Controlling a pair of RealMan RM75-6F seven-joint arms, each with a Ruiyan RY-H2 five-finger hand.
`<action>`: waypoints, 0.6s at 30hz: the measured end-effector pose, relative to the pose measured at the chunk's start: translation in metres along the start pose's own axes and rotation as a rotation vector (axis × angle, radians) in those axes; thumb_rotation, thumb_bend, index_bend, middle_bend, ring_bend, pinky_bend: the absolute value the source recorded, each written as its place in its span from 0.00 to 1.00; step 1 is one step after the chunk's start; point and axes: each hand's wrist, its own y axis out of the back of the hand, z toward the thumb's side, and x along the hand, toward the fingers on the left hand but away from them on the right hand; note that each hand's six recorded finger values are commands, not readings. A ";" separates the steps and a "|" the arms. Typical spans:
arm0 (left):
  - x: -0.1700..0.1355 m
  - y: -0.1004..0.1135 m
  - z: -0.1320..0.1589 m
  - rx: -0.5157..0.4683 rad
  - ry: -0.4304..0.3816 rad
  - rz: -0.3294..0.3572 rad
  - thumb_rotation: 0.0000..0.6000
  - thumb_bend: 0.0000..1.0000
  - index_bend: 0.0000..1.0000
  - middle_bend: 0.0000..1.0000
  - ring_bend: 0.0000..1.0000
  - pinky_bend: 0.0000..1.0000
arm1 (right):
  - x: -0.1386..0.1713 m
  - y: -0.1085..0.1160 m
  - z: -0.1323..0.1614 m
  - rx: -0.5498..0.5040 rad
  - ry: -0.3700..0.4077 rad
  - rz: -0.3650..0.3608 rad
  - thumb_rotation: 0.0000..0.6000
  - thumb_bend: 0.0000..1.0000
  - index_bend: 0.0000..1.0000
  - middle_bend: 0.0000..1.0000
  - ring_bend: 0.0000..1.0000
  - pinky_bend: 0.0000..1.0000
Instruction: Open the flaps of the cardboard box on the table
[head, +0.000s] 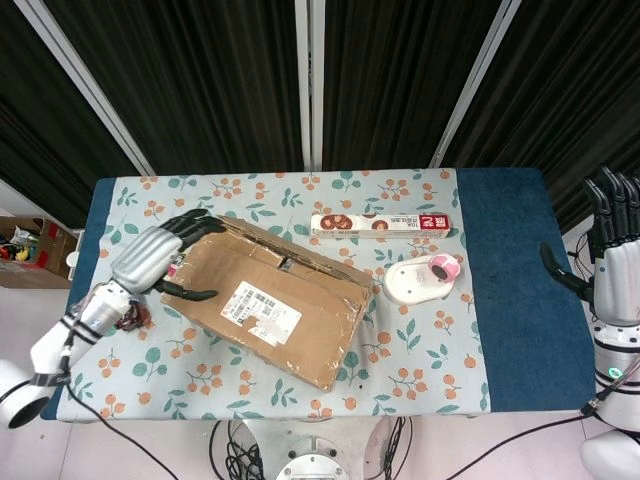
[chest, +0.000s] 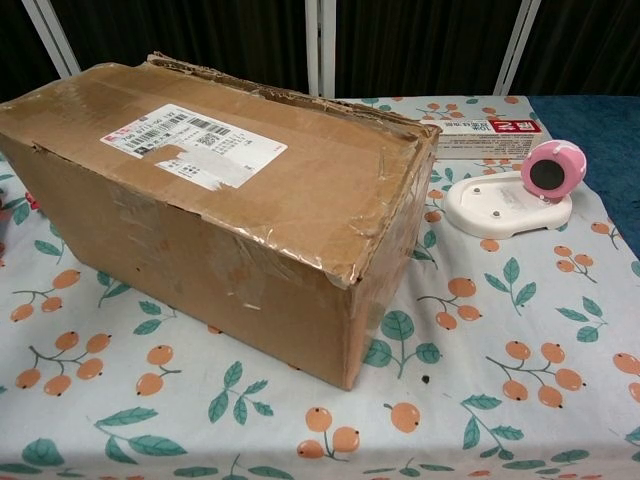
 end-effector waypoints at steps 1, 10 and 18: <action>0.008 -0.006 0.005 -0.012 -0.013 -0.021 0.32 0.00 0.21 0.16 0.06 0.18 | 0.006 0.003 -0.004 0.007 -0.013 0.012 1.00 0.06 0.00 0.00 0.00 0.00; 0.041 -0.047 0.024 -0.020 -0.062 -0.136 0.29 0.00 0.22 0.19 0.06 0.18 | 0.044 0.013 -0.022 0.008 -0.081 0.064 1.00 0.00 0.00 0.00 0.00 0.00; 0.052 -0.059 0.025 0.051 -0.072 -0.165 0.22 0.00 0.22 0.21 0.06 0.18 | 0.054 0.012 -0.028 -0.007 -0.081 0.052 1.00 0.00 0.00 0.00 0.00 0.00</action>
